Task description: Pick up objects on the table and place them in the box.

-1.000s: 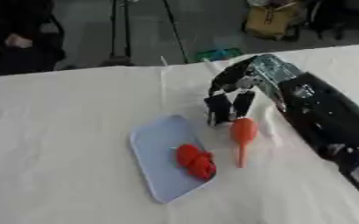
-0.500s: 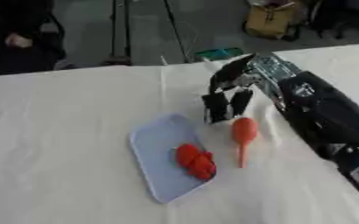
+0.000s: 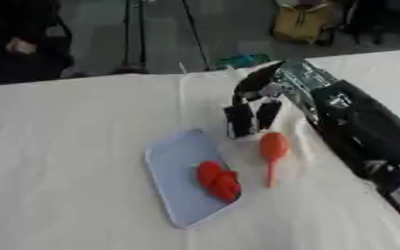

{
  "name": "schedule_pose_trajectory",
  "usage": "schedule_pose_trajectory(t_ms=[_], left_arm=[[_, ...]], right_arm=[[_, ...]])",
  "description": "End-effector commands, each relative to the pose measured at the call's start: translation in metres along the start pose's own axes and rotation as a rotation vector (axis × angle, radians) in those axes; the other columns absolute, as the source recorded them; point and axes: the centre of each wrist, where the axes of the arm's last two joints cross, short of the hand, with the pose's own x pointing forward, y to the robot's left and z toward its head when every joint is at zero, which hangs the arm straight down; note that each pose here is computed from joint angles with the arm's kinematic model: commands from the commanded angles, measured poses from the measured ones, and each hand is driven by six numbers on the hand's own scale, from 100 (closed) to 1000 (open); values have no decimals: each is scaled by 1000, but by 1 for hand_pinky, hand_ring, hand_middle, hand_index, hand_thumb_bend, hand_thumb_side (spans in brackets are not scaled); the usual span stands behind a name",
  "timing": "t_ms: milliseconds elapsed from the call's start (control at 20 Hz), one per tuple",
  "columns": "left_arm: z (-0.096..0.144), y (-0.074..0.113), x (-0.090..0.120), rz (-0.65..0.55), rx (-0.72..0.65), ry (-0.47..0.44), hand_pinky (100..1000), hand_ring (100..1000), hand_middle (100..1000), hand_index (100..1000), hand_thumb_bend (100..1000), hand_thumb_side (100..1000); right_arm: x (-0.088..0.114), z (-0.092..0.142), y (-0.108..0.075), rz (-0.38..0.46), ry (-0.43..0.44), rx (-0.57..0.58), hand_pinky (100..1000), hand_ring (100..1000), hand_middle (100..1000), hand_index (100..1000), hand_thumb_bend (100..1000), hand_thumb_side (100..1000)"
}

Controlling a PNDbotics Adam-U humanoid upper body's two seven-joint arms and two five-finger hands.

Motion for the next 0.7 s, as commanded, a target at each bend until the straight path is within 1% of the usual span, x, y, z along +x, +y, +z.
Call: schedule_pose_trajectory(t_ms=[50,150,200,700], left_arm=[[-9,5,4,-15,3,-33,792,911,858,783,100,936],[-8,5,4,-15,2,-32,792,911,858,783,100,936],[-9,5,4,-15,2,-33,792,911,858,783,100,936],[-9,6,4,-19,1,-32,793,912,859,783,100,935]], right_arm=[[-8,9,-11,183,-175,235,998,972,780,722,269,521],[-8,9,-11,180,-176,232,998,970,776,709,256,523],[-8,9,-11,177,-177,228,997,969,764,686,223,539],[-7,18,-24,162,-183,158,997,965,745,641,188,578]])
